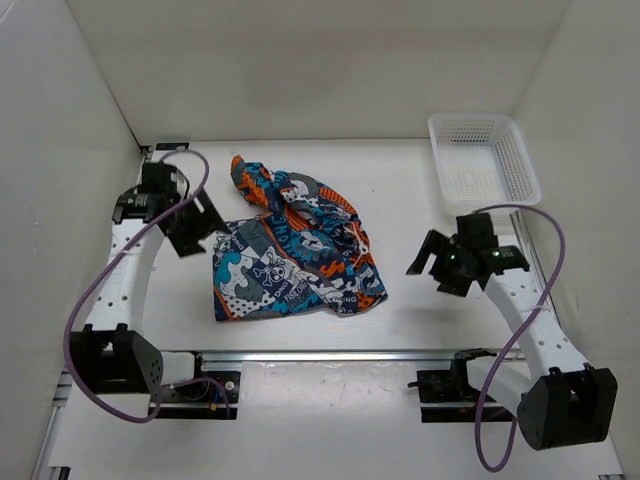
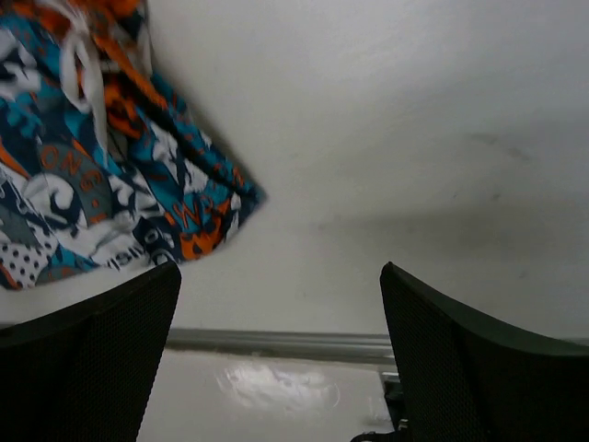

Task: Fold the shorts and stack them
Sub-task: Flatten the shorts out

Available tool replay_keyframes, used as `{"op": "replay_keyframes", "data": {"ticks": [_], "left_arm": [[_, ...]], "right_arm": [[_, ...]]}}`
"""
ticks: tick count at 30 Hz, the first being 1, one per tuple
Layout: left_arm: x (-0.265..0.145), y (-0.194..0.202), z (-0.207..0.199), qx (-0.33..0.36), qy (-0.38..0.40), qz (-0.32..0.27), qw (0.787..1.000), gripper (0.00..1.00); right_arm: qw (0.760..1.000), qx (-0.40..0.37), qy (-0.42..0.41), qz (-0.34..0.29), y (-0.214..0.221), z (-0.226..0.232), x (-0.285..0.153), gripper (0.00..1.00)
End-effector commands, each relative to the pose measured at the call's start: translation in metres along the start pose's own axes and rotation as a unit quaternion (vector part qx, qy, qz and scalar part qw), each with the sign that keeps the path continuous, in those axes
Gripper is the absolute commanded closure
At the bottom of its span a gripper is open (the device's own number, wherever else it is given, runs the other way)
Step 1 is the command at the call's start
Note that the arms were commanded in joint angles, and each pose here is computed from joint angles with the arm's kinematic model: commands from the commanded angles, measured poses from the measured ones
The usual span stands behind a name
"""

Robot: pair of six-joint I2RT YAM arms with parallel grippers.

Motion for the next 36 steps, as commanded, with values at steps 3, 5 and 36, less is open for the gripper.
{"op": "replay_keyframes", "data": {"ticks": [3, 5, 36], "left_arm": [[0.025, 0.071, 0.038, -0.071, -0.003, 0.091, 0.993, 0.11], [0.046, 0.111, 0.047, -0.136, 0.028, 0.148, 0.979, 0.1], [0.121, 0.157, 0.127, -0.292, -0.135, 0.217, 0.922, 0.56]], "right_arm": [[0.988, 0.032, -0.113, 0.1, 0.061, 0.024, 0.024, 0.07], [0.985, 0.042, -0.112, 0.126, 0.072, 0.028, 0.037, 0.07], [0.985, 0.057, -0.015, 0.161, 0.091, 0.032, 0.135, 0.69]]}}
Point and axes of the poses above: each gripper's point midway between its finger pads, its own x axis out along the fingers, its own z axis along the line the jaws close on, y = z × x, the point moved 6 cm from there along -x, back along the fingers, and after that the axes turned 10 degrees about x, right-handed, at the moved point
